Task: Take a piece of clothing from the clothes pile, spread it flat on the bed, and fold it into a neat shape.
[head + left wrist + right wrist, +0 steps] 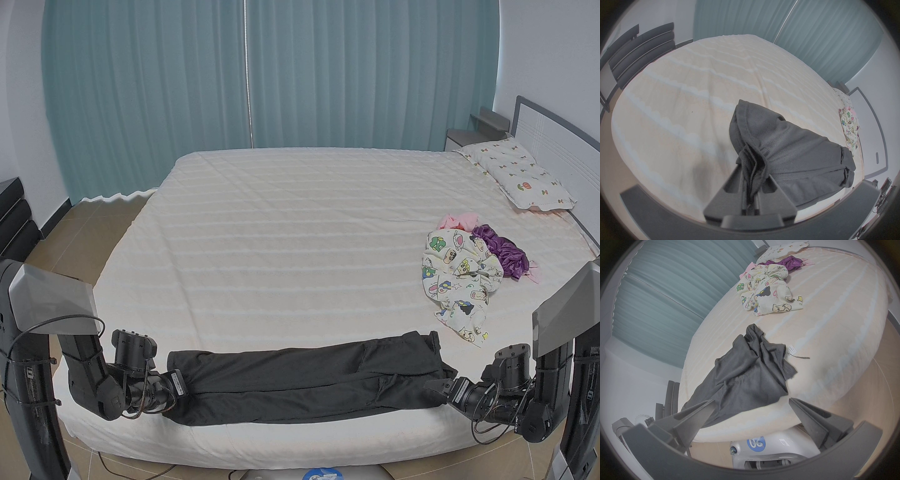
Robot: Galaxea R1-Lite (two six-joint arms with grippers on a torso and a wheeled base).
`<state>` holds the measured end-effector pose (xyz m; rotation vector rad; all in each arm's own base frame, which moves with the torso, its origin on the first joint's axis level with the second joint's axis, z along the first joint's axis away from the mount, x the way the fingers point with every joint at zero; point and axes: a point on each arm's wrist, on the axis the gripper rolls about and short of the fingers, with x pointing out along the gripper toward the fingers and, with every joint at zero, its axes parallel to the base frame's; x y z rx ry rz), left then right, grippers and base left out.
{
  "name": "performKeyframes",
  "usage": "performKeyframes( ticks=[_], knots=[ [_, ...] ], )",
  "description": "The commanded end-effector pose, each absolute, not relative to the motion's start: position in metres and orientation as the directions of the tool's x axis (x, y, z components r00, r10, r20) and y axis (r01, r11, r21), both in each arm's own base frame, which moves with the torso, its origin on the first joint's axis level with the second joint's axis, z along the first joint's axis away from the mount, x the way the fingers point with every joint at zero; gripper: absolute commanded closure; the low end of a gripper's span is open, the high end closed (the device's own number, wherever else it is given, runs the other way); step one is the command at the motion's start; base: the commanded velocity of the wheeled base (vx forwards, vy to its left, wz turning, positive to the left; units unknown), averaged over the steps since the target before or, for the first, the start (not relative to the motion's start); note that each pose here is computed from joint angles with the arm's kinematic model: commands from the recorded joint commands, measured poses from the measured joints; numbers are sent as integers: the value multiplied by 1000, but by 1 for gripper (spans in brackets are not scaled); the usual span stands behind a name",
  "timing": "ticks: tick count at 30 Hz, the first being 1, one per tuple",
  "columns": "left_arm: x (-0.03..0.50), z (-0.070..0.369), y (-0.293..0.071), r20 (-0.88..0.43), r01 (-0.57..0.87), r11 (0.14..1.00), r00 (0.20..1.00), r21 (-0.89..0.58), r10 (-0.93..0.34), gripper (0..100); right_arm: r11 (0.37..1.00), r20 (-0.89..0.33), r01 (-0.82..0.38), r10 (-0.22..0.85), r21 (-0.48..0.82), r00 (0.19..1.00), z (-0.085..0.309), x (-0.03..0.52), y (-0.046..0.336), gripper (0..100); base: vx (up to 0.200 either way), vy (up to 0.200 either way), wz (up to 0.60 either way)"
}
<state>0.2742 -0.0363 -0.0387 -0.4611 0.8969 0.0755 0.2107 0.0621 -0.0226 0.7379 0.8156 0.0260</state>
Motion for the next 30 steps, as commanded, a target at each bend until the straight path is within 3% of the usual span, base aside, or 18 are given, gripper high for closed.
performKeyframes(
  ticks=[1, 16, 30],
  knots=[
    [275, -38, -35, -764, -254, 898, 632, -358, -125, 100, 753, -649, 248, 294, 609, 701, -22, 209, 62, 0, 0, 0, 0],
    [287, -25, -36, -718, -276, 876, 688, -396, -108, 100, 752, -642, 243, 296, 613, 707, -21, 210, 62, 0, 0, 0, 0],
    [286, -13, -65, -688, -225, 899, 717, -377, -109, 100, 749, -641, 250, 289, 614, 711, -20, 210, 60, 0, 0, -200, 0]
  ],
)
